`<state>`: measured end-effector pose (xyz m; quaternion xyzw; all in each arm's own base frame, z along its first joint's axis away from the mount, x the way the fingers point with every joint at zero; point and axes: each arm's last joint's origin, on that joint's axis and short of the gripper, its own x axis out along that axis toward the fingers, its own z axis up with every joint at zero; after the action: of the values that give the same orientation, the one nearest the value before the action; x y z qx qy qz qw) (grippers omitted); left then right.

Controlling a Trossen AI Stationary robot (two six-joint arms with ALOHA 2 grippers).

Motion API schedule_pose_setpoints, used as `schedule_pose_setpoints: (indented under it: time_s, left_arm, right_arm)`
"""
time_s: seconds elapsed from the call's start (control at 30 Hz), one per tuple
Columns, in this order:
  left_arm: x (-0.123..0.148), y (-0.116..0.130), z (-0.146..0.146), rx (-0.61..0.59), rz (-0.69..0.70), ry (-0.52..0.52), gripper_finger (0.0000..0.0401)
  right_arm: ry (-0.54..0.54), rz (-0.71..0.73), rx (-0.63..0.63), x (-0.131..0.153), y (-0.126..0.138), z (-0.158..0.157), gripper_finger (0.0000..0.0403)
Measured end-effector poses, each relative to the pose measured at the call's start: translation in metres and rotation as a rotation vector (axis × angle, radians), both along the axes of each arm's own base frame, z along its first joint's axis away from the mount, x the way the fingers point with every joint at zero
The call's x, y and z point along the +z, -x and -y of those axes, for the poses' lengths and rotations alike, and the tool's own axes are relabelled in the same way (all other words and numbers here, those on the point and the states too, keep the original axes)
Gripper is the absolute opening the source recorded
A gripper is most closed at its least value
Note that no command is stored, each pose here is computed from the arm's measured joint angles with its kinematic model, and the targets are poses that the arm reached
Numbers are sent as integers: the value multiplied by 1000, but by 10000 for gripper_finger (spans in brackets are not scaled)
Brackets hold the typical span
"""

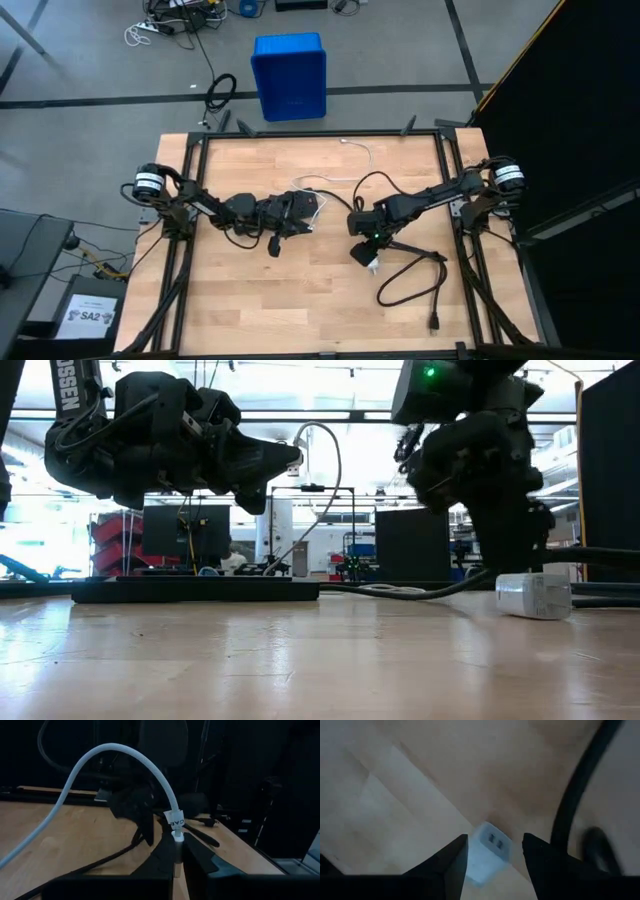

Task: Insert USB
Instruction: Insert the white charger cable into the white charger adapter

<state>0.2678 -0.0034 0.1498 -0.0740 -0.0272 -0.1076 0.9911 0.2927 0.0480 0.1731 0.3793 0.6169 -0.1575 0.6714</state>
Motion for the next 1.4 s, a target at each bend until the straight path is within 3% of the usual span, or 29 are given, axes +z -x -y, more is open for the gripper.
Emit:
schedule_pose_setpoints:
  time_s: [0.23, 0.63, 0.97, 1.13, 1.27, 1.4]
  left_arm:
    - [0, 0, 0, 0, -1, 0, 0]
    - [0, 0, 1, -25, -2, 0, 0]
    - [0, 0, 1, -40, -1, 1, 0]
    - [0, 0, 1, -41, -1, 1, 0]
    - [0, 0, 1, -43, -1, 1, 0]
    - [0, 0, 1, -43, -2, 1, 0]
  right_arm:
    - [84, 27, -125, 23, 16, -17, 165]
    - [122, 81, -235, 21, 21, -58, 178]
    - [196, 53, -251, 2, 16, -63, 272]
    - [172, 4, -243, -12, 11, -65, 301]
    - [160, -14, -248, -20, 8, -66, 293]
    - [168, -14, -265, -22, 6, -64, 248]
